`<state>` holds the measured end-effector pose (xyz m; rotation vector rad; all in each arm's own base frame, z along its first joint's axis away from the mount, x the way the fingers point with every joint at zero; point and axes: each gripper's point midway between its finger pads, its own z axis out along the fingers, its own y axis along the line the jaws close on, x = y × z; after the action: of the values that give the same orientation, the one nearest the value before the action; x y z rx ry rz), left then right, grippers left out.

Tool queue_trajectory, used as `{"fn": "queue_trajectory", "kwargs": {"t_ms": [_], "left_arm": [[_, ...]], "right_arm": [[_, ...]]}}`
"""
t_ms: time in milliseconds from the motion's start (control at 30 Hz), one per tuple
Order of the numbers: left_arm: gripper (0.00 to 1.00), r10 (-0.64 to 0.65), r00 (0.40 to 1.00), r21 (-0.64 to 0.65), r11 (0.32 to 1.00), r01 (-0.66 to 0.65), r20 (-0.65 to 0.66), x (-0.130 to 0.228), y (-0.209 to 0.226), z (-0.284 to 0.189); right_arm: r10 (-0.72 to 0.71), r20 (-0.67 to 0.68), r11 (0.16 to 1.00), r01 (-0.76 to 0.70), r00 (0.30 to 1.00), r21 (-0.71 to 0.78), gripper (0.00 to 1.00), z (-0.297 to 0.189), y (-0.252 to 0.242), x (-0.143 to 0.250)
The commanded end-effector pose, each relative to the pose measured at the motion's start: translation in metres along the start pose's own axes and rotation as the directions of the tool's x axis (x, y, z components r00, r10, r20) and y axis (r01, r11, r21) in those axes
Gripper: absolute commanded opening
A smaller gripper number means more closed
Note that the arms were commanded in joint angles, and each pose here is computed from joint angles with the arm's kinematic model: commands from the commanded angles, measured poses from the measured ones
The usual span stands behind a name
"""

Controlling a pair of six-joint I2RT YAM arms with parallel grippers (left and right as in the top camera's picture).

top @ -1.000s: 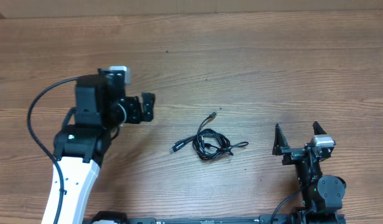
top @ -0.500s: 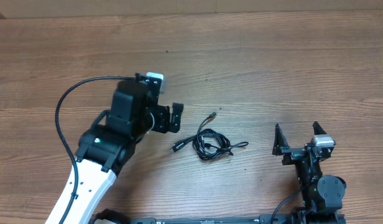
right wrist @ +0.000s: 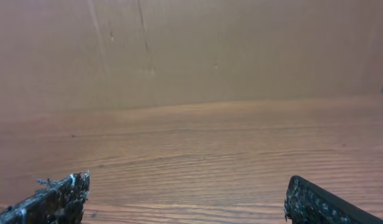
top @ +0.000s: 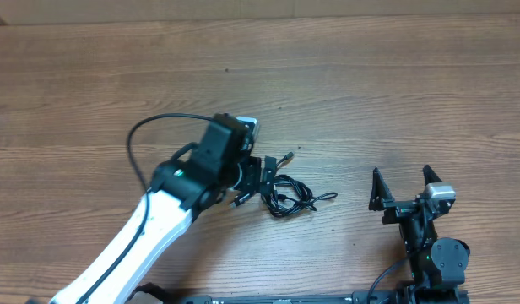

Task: Untangle cables
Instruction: 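Reach the left gripper over the cable bundle and grasp it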

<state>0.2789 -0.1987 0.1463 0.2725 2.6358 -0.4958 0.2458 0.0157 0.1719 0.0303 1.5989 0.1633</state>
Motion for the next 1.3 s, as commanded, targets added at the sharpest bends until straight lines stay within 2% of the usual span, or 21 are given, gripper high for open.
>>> {"fn": "queue_trajectory", "kwargs": {"t_ms": [0,167,300,367,567,733,833,933,1000,1200,1267], "left_arm": [[1.00,-0.141,0.988,-0.027,0.990,0.139,-0.071,0.006,0.001,0.024],[1.00,-0.199,0.966,-0.103,0.978,0.184,-0.167,0.025,0.015,0.061],[1.00,-0.201,0.941,-0.063,0.980,0.191,-0.274,0.045,0.003,0.079],[1.00,-0.212,0.928,-0.092,0.977,0.192,-0.306,0.056,0.003,0.085],[1.00,-0.251,0.915,-0.189,0.962,0.198,-0.317,0.073,0.006,0.098],[1.00,-0.296,0.902,-0.216,0.947,0.236,-0.314,0.076,0.006,0.100],[0.90,-0.318,0.896,-0.222,0.941,0.257,-0.311,0.077,0.006,0.100],[0.70,-0.316,0.898,-0.228,0.940,0.253,-0.307,0.077,0.006,0.100],[0.63,-0.308,0.904,-0.238,0.940,0.243,-0.295,0.076,0.007,0.101],[0.60,-0.296,0.911,-0.243,0.942,0.229,-0.287,0.075,0.009,0.101],[0.66,-0.296,0.912,-0.243,0.942,0.229,-0.286,0.074,0.009,0.101]], "right_arm": [[0.098,0.004,0.995,-0.098,0.995,-0.007,1.00,0.000,0.001,0.001],[0.105,0.004,0.994,-0.105,0.994,-0.007,1.00,0.000,0.001,0.001],[0.105,0.004,0.994,-0.105,0.994,-0.007,1.00,0.000,0.001,0.001],[0.105,0.004,0.994,-0.105,0.994,-0.008,1.00,0.000,0.001,0.002],[0.140,0.004,0.990,-0.140,0.990,-0.007,1.00,0.000,0.001,0.002],[0.142,0.004,0.990,-0.142,0.990,-0.007,1.00,0.000,0.001,0.002],[0.142,0.004,0.990,-0.142,0.990,-0.007,1.00,0.000,0.001,0.002],[0.142,0.004,0.990,-0.142,0.990,-0.007,1.00,0.000,0.001,0.002],[0.142,0.004,0.990,-0.142,0.990,-0.007,1.00,0.000,0.001,0.002],[0.142,0.004,0.990,-0.142,0.990,-0.007,1.00,0.000,0.001,0.002],[0.142,0.004,0.990,-0.142,0.990,-0.007,1.00,0.000,0.001,0.002]]}}
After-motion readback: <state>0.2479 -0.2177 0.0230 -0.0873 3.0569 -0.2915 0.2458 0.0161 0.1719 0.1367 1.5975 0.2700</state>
